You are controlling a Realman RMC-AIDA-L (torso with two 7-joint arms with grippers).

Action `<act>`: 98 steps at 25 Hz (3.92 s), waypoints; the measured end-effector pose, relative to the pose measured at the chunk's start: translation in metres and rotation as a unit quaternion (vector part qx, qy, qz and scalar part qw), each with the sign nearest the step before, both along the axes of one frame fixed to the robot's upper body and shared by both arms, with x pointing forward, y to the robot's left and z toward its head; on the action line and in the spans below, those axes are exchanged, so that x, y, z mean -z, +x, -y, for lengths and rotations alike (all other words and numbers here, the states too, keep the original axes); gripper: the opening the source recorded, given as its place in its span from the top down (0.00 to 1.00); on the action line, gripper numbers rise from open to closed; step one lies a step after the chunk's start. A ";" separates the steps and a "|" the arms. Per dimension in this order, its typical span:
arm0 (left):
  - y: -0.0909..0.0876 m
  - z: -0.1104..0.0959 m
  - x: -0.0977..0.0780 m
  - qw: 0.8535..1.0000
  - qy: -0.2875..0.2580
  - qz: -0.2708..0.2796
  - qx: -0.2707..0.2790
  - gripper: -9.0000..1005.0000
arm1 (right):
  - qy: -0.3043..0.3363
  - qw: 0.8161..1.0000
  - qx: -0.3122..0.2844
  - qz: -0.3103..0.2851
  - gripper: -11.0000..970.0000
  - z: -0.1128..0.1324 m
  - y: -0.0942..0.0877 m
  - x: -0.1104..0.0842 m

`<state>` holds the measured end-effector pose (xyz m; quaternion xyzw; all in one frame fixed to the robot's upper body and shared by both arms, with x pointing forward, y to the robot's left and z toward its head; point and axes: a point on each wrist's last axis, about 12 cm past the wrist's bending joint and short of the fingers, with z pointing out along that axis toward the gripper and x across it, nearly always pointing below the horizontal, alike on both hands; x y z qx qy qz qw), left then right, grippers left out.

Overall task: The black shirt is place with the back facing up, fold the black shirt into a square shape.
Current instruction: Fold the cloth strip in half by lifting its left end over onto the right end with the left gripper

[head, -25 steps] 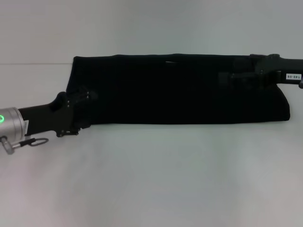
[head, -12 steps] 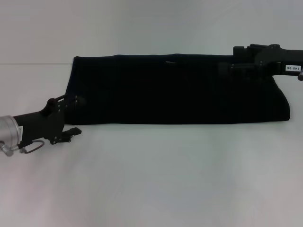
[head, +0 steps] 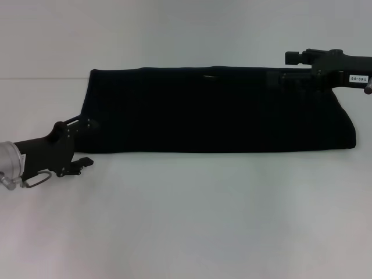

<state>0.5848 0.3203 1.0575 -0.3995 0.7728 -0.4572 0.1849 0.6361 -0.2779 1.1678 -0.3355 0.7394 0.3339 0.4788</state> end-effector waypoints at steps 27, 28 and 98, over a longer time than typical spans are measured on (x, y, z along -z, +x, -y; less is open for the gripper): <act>0.005 -0.001 0.002 1.000 0.016 0.003 -0.015 0.05 | 0.003 1.000 -0.008 0.000 0.05 -0.009 0.003 -0.003; 0.005 -0.001 0.002 1.000 0.016 0.003 -0.016 0.05 | 0.004 1.000 -0.008 0.000 0.05 -0.009 0.003 -0.003; 0.012 0.002 0.006 0.999 0.038 0.012 -0.037 0.05 | 0.005 1.000 0.002 0.006 0.05 -0.010 0.006 -0.005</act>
